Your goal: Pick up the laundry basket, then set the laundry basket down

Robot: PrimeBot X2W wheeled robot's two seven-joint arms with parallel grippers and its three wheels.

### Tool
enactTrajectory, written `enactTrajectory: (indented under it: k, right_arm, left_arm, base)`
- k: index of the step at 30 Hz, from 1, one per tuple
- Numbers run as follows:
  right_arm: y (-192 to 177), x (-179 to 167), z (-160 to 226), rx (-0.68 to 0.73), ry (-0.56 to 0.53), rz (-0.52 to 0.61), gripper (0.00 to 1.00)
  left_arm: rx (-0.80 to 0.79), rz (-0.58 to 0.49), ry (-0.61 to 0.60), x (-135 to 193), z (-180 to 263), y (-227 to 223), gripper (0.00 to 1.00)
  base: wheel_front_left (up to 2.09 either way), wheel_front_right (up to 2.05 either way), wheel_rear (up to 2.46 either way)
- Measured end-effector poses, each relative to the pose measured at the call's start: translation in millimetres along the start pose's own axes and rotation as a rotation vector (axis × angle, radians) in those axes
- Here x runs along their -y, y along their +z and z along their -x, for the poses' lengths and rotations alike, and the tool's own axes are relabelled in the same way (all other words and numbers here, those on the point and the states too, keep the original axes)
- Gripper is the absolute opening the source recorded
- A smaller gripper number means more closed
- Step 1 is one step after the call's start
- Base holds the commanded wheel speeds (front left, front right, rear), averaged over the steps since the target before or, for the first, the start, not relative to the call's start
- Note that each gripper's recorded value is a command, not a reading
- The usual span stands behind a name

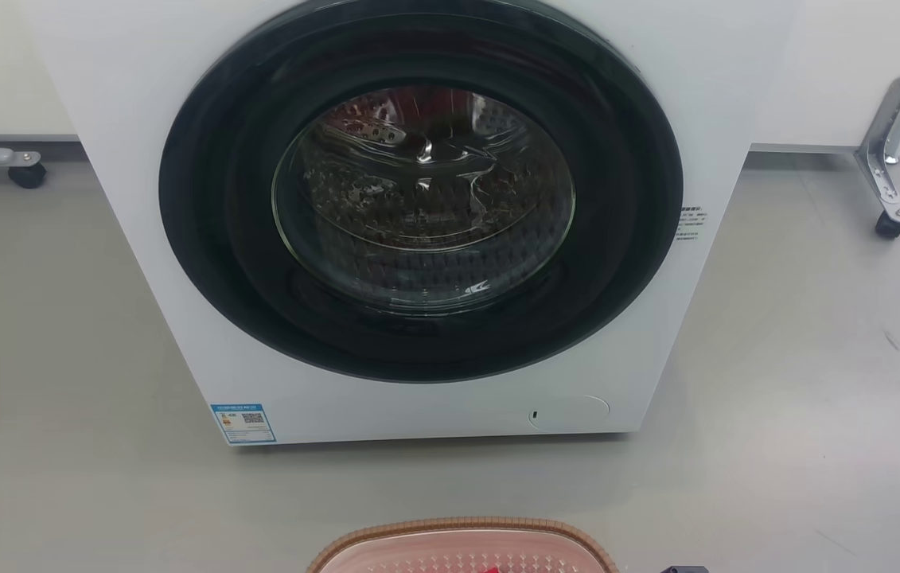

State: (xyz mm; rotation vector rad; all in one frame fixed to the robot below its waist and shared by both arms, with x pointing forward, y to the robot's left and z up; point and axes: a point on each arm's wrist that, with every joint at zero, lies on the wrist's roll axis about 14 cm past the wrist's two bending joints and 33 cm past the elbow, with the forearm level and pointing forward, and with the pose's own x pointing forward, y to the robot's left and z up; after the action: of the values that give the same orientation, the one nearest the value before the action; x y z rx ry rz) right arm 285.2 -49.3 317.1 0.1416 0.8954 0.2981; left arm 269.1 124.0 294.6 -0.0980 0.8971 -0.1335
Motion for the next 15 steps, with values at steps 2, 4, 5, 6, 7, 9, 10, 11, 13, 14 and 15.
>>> enactTrajectory:
  k: [2, 4, 5, 6, 7, 9, 10, 11, 13, 14, 15]
  right_arm:
    - [-1.4, 0.2, -0.1, -0.004, -0.002, -0.001, 0.0]
    - [-2.1, 0.0, -0.2, -0.004, -0.001, 0.001, 0.0]
    - [-2.1, -0.2, -0.3, -0.003, 0.0, 0.001, 0.0]
    - [-2.3, -0.2, -0.4, -0.004, 0.0, 0.0, 0.0]
    - [-2.6, -0.3, -0.5, -0.005, 0.0, -0.002, 0.0]
    - [-3.1, -0.4, -0.7, -0.008, 0.001, -0.007, 0.0]
    - [-3.5, -0.4, -0.8, -0.01, 0.001, -0.009, 0.0]
    - [-3.8, -0.5, -0.9, -0.011, 0.001, -0.01, 0.0]
    - [-4.5, -0.7, -1.0, -0.011, 0.002, -0.008, 0.0]
    - [-4.5, -0.8, -1.1, -0.009, 0.002, -0.01, 0.0]
    - [-4.5, -0.9, -1.2, -0.01, 0.003, -0.009, 0.0]
  left_arm:
    - [-0.002, -0.001, 0.0, 0.1, -0.2, -0.4, 0.0]
    - [-0.004, -0.002, 0.0, 0.0, -0.3, -1.0, 0.0]
    - [-0.006, -0.003, 0.0, -0.1, -0.4, -1.3, 0.0]
    - [-0.007, -0.003, 0.0, -0.2, -0.5, -1.6, 0.0]
    - [-0.008, -0.004, 0.0, -0.2, -0.6, -1.9, 0.0]
    - [-0.01, -0.004, 0.001, -0.4, -0.7, -2.5, 0.0]
    - [-0.011, -0.004, 0.001, -0.4, -0.8, -2.7, 0.0]
    - [-0.012, -0.004, 0.001, -0.5, -0.8, -2.9, 0.0]
    - [-0.014, -0.004, 0.002, -0.7, -1.0, -3.5, 0.0]
    - [-0.015, -0.004, 0.002, -0.7, -1.0, -3.8, 0.0]
    - [-0.016, -0.005, 0.002, -0.8, -1.1, -4.0, 0.0]
  base:
    - [0.0, 0.0, 0.0]
    - [0.0, 0.0, 0.0]
    - [0.0, 0.0, 0.0]
    - [0.0, 0.0, 0.0]
    - [0.0, 0.0, 0.0]
    - [0.0, 0.0, 0.0]
    - [0.0, 0.0, 0.0]
    - [0.0, 0.0, 0.0]
    - [0.0, 0.0, 0.0]
    - [0.0, 0.0, 0.0]
    - [0.0, 0.0, 0.0]
